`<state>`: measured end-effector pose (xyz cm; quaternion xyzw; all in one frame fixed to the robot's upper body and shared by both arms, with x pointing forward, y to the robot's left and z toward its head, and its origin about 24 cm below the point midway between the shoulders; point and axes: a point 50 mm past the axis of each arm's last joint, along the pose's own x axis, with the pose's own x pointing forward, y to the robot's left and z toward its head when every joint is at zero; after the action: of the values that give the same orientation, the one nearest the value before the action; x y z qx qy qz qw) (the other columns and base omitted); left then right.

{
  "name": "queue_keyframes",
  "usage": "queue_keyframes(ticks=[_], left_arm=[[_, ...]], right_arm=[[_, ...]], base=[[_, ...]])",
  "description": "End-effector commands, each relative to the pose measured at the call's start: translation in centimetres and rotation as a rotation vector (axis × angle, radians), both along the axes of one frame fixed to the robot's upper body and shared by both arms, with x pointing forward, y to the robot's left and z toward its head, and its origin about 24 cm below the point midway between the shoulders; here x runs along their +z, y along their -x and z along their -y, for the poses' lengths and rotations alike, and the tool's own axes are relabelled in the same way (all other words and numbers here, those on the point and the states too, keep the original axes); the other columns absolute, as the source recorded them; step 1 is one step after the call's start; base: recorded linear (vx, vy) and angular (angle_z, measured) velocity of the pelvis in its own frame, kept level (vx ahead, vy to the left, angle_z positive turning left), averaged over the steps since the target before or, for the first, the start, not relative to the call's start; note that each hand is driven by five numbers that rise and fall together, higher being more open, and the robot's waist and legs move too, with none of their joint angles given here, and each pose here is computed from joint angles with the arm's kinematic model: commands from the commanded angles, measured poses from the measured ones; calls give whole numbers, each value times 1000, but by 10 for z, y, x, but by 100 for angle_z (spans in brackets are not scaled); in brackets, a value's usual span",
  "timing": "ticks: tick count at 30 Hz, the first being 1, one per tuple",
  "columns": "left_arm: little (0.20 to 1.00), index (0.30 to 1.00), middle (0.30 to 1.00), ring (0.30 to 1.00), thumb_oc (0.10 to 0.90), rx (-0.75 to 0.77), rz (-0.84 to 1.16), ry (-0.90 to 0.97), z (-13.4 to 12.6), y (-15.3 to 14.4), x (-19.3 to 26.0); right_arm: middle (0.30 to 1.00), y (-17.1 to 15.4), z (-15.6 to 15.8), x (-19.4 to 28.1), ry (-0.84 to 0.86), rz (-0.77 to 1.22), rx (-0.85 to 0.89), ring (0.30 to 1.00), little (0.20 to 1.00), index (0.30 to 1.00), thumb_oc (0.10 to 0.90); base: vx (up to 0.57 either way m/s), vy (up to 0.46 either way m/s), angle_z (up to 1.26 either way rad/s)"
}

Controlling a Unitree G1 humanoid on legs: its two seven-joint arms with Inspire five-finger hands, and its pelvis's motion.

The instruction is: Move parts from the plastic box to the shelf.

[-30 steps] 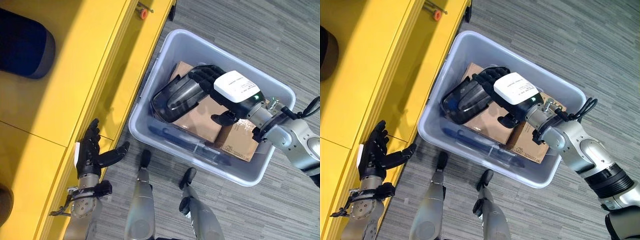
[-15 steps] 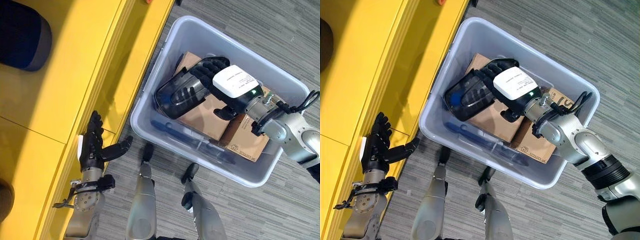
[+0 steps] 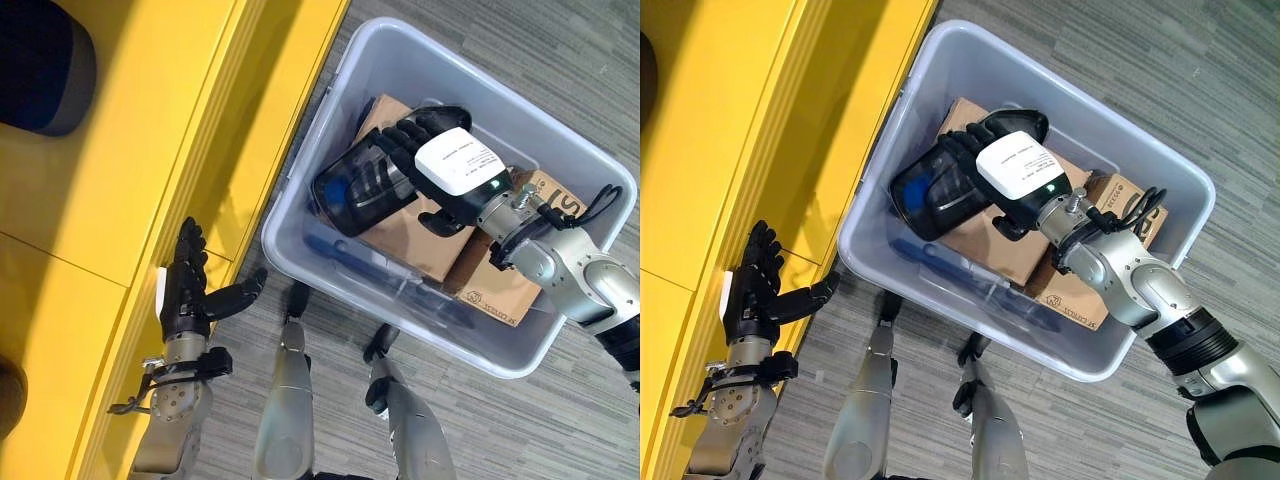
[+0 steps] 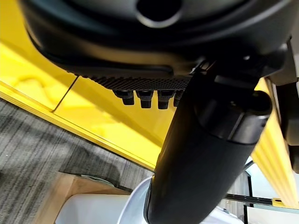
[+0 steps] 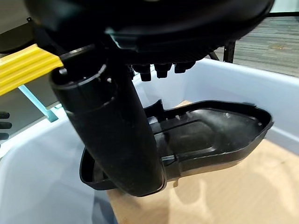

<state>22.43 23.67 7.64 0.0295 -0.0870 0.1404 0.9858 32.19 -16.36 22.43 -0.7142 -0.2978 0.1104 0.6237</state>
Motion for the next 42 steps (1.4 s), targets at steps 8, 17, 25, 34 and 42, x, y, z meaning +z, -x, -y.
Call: queue_keyframes(ticks=[8,17,25,34,42], left_arm=[[1000,1000,1000,1000,900,13,247,-72,-4,7,47],[1000,1000,1000,1000,900,18,239,-75,-4,9,45],[1000,1000,1000,1000,900,29,245,-70,-4,10,45],[1000,1000,1000,1000,900,43,267,-76,-5,10,48],[1000,1000,1000,1000,900,44,287,-74,-3,9,51]], right_arm=[[1000,-3,-13,30,27,162,52,1000,1000,1000,900],[1000,-6,-14,28,56,170,44,1000,1000,1000,900],[1000,-13,-10,22,120,176,8,1000,1000,1000,900],[1000,-24,-7,13,190,147,-35,1000,1000,1000,900],[926,-37,3,7,225,110,-109,926,926,926,847]], base=[[13,-15,3],[28,-20,6],[4,-3,3],[-14,7,6],[-13,14,6]])
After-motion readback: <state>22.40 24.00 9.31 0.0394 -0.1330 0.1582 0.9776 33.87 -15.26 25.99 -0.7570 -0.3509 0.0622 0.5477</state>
